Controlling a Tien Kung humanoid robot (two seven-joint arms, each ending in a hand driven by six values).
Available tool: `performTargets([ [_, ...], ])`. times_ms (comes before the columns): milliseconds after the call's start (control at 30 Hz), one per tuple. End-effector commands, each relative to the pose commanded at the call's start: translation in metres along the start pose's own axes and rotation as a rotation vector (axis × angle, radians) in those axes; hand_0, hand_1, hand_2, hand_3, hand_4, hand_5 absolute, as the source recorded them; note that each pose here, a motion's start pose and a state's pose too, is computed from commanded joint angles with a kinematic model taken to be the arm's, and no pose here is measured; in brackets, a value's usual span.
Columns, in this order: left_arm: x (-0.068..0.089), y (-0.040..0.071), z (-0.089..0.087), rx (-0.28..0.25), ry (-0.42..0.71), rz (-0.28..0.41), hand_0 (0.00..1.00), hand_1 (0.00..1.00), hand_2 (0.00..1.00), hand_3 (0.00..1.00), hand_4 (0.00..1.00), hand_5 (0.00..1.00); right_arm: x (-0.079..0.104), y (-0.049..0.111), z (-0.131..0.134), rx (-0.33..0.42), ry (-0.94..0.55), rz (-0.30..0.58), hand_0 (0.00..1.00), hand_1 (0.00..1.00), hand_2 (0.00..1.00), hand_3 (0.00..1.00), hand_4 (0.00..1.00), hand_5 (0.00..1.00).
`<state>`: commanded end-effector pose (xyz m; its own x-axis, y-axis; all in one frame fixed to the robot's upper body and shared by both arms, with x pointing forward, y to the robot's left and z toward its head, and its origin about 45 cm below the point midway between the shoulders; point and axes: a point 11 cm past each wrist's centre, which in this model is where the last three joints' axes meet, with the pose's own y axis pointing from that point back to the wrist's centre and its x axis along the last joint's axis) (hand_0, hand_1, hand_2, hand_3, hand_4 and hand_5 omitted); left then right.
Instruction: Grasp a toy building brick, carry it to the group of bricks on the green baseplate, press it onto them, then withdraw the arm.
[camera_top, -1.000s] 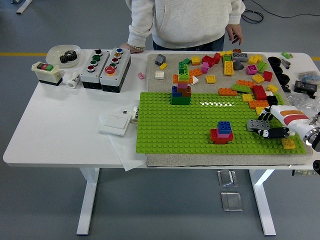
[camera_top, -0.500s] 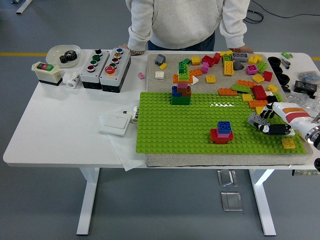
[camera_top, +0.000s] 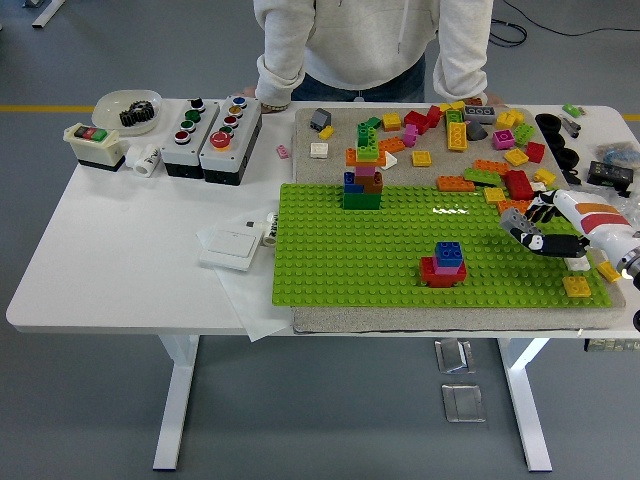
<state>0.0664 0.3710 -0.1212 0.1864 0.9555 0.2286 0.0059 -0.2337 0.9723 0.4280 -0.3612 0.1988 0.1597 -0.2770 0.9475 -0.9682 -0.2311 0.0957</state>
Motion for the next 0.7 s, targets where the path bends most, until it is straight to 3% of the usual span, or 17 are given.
performTargets([
  [333,0.001,0.0,-0.003,0.006,-0.004,0.001,0.778,0.721,0.651,0.562,0.589,0.612,0.023,0.003,-0.051,0.19,0.034,0.021,0.587,0.495,0.518,0.505,0.687,0.493],
  [500,0.001,0.0,-0.003,0.006,-0.004,0.002,0.778,0.721,0.651,0.562,0.589,0.612,0.021,0.005,-0.08,0.304,0.095,-0.018,0.59,0.497,0.521,0.505,0.688,0.491],
  [700,0.002,0.0,-0.002,0.004,-0.002,0.002,0.778,0.721,0.65,0.562,0.589,0.611,0.017,0.003,-0.1,0.389,0.196,-0.061,0.594,0.501,0.522,0.507,0.69,0.485],
])
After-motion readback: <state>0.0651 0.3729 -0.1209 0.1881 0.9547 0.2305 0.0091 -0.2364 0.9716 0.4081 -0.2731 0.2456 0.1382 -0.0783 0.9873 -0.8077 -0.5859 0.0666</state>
